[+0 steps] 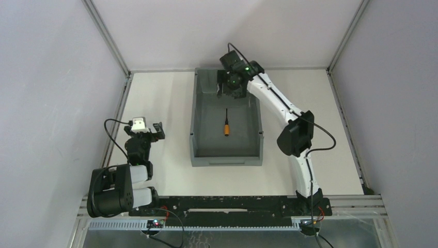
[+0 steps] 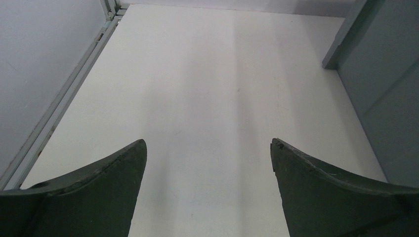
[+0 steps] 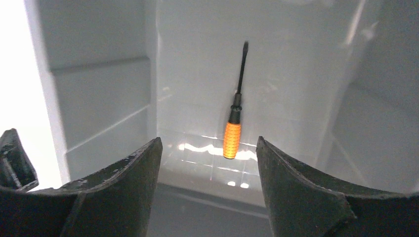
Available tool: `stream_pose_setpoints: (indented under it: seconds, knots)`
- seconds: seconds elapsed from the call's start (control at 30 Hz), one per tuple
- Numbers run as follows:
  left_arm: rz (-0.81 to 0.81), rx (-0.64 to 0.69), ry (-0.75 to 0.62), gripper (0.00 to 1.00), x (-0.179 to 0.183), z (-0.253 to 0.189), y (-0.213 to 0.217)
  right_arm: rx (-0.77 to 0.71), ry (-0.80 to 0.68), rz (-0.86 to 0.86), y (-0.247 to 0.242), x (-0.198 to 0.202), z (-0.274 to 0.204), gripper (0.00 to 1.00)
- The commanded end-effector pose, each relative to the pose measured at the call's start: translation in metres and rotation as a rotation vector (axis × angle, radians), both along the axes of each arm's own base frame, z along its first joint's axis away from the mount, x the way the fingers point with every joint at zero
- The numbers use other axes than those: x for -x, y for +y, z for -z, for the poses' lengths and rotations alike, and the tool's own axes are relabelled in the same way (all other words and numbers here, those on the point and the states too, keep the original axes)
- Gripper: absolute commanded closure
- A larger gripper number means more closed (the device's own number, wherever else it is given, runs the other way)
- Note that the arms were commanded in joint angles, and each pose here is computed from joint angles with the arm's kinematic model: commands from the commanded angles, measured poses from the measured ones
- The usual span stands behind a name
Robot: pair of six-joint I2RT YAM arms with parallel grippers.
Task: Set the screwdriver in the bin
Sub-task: Place the screwdriver in the bin, then reset both arms
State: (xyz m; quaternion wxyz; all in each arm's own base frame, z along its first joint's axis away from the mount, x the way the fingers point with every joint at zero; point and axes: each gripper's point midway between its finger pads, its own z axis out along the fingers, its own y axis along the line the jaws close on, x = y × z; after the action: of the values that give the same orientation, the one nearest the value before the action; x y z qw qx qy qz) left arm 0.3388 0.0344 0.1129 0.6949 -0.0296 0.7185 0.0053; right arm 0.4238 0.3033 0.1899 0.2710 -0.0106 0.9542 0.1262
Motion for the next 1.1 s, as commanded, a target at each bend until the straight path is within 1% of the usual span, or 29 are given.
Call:
stream_pose_setpoints:
  seconds: [0.0,0.2,0.53,0.67,0.8,1.07]
  knots:
    - [0.002,-0.006,-0.075,0.00,-0.011,-0.026,0.000,0.021,-0.181,0.004,-0.035,-0.007,-0.076,0.18]
    - [0.002,-0.005,-0.075,0.00,-0.011,-0.026,0.000,0.062,-0.302,0.063,-0.083,-0.007,-0.126,0.01]
    - [0.003,-0.005,-0.075,0.00,-0.011,-0.026,0.000,0.145,-0.405,0.190,-0.181,0.003,-0.170,0.00]
    - [0.003,-0.005,-0.075,0.00,-0.011,-0.026,0.000,0.180,-0.415,0.229,-0.220,0.011,-0.166,0.00]
    - [0.003,-0.005,-0.076,0.00,-0.011,-0.027,0.000,0.182,-0.431,0.272,-0.253,0.022,-0.160,0.00]
    - [0.004,-0.005,-0.076,0.00,-0.011,-0.026,0.000,0.185,-0.446,0.355,-0.307,0.053,-0.130,0.00]
